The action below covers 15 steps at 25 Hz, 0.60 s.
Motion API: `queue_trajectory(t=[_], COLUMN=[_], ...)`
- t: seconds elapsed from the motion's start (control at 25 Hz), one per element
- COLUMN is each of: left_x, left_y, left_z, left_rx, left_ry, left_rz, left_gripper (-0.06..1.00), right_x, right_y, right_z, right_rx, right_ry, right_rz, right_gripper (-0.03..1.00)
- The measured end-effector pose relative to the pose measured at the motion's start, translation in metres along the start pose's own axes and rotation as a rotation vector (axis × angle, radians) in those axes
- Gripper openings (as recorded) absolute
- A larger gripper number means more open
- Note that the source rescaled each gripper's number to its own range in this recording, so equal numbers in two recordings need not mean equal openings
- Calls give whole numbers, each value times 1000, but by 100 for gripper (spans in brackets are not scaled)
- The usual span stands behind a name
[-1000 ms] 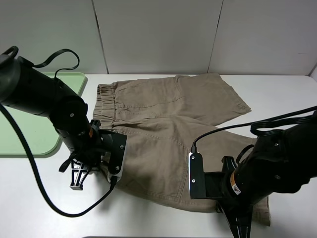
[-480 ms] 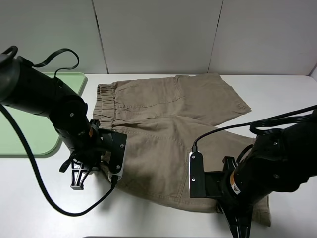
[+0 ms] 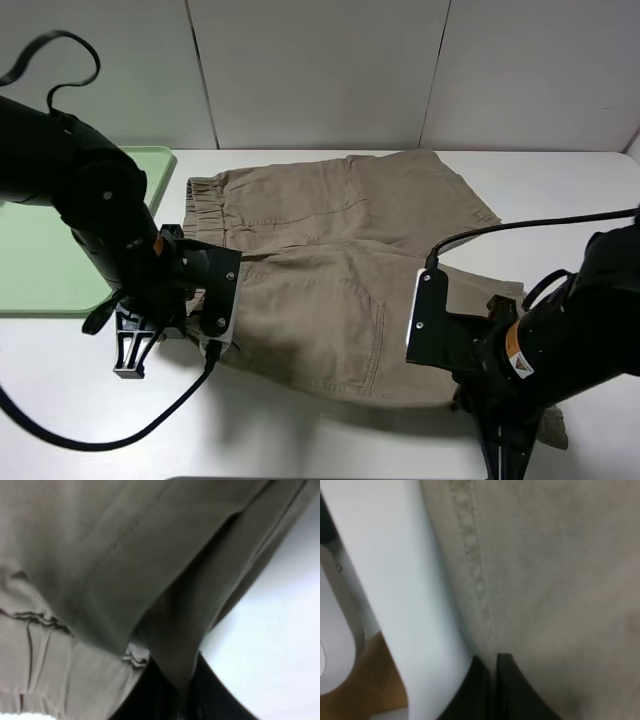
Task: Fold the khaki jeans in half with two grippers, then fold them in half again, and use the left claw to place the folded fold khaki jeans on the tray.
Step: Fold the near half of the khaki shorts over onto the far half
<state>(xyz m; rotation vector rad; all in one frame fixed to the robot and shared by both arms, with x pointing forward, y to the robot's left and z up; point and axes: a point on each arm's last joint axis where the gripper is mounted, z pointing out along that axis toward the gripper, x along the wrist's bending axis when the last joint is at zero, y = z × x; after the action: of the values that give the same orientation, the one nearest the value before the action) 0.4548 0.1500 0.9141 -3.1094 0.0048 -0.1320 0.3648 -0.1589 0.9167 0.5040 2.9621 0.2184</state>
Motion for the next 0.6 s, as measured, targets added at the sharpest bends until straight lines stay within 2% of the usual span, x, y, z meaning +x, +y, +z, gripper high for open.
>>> queue_trajectory(t=[0.24,0.6], left_x=[-8,-24], left_y=[-6,-14], left_z=[-23,-55], left_rx=[-8,-29], left_ry=[-14,-38], left_rz=[-29,-55], left_gripper=[1,1], right_x=[2,-4], right_y=[-3,13], right_z=[-28,-71], right_rx=[-34,30], right_ry=[10,43], right_rz=[110,236], right_gripper=[0,0])
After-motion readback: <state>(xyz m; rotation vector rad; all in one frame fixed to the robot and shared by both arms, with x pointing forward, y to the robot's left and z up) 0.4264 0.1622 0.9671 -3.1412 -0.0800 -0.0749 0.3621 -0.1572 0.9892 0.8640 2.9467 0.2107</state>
